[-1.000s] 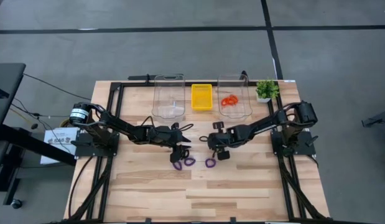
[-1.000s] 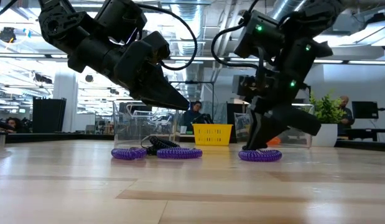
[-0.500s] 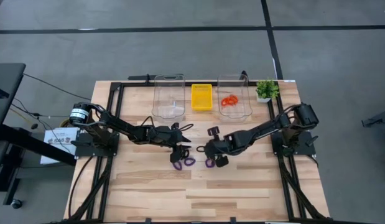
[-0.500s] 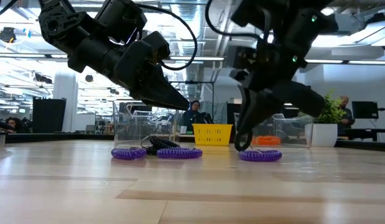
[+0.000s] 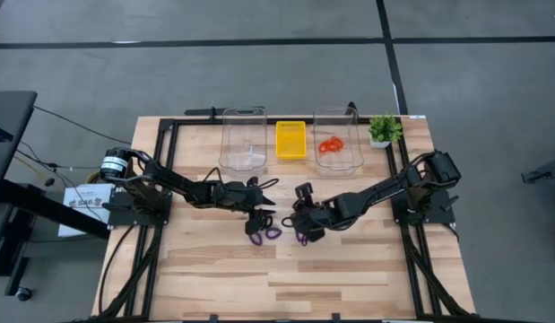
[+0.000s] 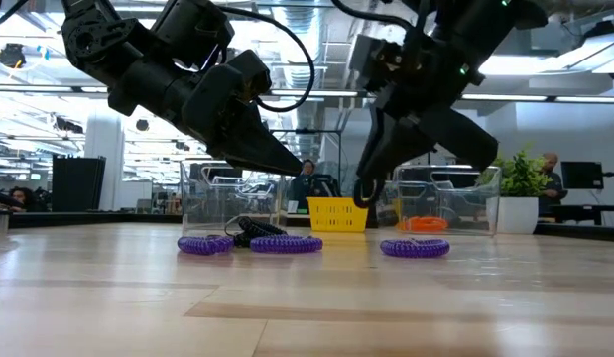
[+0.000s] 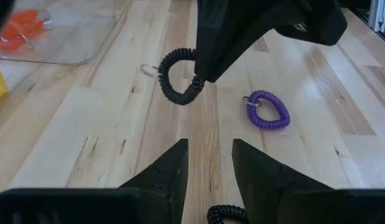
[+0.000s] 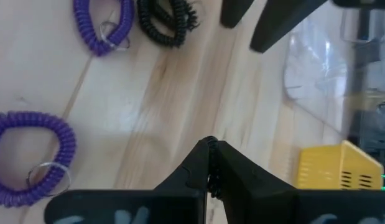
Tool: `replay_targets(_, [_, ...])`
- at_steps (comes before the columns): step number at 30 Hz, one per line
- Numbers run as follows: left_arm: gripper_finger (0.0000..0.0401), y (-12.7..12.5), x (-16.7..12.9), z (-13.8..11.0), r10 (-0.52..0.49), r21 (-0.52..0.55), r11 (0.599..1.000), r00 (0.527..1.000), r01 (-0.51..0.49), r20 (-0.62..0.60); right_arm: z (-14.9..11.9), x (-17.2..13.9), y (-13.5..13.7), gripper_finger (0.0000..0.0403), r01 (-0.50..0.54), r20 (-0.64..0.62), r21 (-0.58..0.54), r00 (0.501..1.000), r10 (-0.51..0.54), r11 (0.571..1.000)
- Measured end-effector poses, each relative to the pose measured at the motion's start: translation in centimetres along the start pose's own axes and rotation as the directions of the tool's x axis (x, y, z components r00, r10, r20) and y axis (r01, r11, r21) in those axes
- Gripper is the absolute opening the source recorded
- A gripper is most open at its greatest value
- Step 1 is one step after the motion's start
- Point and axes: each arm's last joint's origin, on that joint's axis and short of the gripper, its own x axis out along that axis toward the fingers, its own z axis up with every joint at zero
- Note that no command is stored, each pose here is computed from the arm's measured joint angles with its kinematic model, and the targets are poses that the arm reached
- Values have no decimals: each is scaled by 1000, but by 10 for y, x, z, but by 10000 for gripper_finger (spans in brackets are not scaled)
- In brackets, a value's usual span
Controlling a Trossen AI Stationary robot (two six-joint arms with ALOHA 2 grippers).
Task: Sort spring keychains
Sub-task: Put the top black spring keychain into the yellow bin
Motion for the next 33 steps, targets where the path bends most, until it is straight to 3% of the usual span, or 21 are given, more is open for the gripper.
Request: replay_targets(33, [122, 1, -1, -5, 17, 1, 1000, 1000, -17, -12, 16, -5, -3, 14, 35, 117, -16, 993, -33, 999])
